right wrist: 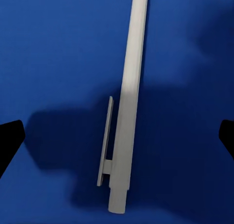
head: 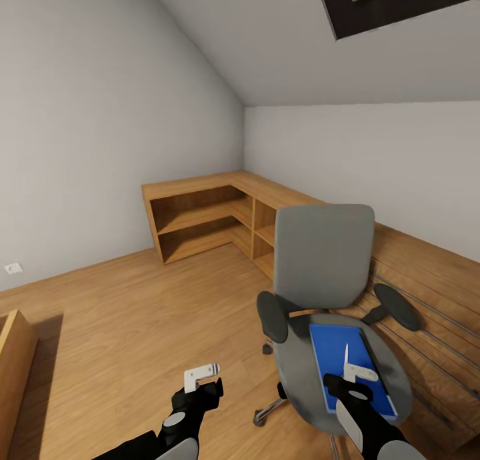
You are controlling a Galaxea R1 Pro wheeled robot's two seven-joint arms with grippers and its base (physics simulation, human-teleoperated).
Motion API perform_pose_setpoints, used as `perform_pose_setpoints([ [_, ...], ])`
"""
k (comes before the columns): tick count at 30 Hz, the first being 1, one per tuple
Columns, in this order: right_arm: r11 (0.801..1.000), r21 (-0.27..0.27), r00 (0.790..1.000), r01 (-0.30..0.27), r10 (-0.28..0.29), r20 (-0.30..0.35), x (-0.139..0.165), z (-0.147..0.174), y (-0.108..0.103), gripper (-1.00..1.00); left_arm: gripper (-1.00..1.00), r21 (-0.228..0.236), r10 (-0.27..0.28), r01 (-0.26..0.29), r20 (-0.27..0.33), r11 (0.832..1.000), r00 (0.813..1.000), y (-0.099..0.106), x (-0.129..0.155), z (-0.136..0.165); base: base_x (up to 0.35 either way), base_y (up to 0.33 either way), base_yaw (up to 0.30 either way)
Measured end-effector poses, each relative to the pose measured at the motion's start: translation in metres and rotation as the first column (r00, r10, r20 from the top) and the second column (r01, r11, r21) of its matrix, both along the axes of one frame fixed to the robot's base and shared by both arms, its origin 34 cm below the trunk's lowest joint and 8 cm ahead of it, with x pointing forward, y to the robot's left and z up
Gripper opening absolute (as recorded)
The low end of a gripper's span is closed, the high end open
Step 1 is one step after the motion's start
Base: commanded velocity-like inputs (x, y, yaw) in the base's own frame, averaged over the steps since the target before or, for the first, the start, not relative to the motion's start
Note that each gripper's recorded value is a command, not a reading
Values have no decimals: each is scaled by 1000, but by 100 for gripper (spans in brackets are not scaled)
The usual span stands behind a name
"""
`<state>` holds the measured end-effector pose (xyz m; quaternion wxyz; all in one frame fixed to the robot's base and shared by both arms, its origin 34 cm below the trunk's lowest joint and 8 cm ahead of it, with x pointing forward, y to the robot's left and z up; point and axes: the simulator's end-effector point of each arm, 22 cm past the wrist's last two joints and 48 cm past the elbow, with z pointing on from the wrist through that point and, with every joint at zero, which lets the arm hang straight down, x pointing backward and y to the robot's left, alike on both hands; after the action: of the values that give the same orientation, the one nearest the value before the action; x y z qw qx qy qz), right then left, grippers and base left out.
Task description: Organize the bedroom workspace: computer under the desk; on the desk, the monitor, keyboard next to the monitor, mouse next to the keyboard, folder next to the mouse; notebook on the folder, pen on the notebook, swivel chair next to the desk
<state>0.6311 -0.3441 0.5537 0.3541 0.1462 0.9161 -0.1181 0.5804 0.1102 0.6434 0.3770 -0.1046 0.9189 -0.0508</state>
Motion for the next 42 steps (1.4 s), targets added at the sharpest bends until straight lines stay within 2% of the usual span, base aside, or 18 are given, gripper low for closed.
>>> perform_pose_setpoints([
  [27, 1000, 11, 1000, 12, -12, -1, 1, -4, -1, 100, 100, -3, -4, 4, 1, 1000, 1000, -4, -2, -5, 0, 0, 0],
  [28, 1000, 11, 1000, 12, -12, -1, 1, -4, -1, -100, 100, -3, -4, 4, 1, 1000, 1000, -4, -2, -5, 0, 0, 0],
  [42, 1000, 14, 1000, 10, -10, 0, 1, -4, 1, -100, 100, -2, -5, 5, -1, 1000, 1000, -4, -2, -5, 0, 0, 0],
])
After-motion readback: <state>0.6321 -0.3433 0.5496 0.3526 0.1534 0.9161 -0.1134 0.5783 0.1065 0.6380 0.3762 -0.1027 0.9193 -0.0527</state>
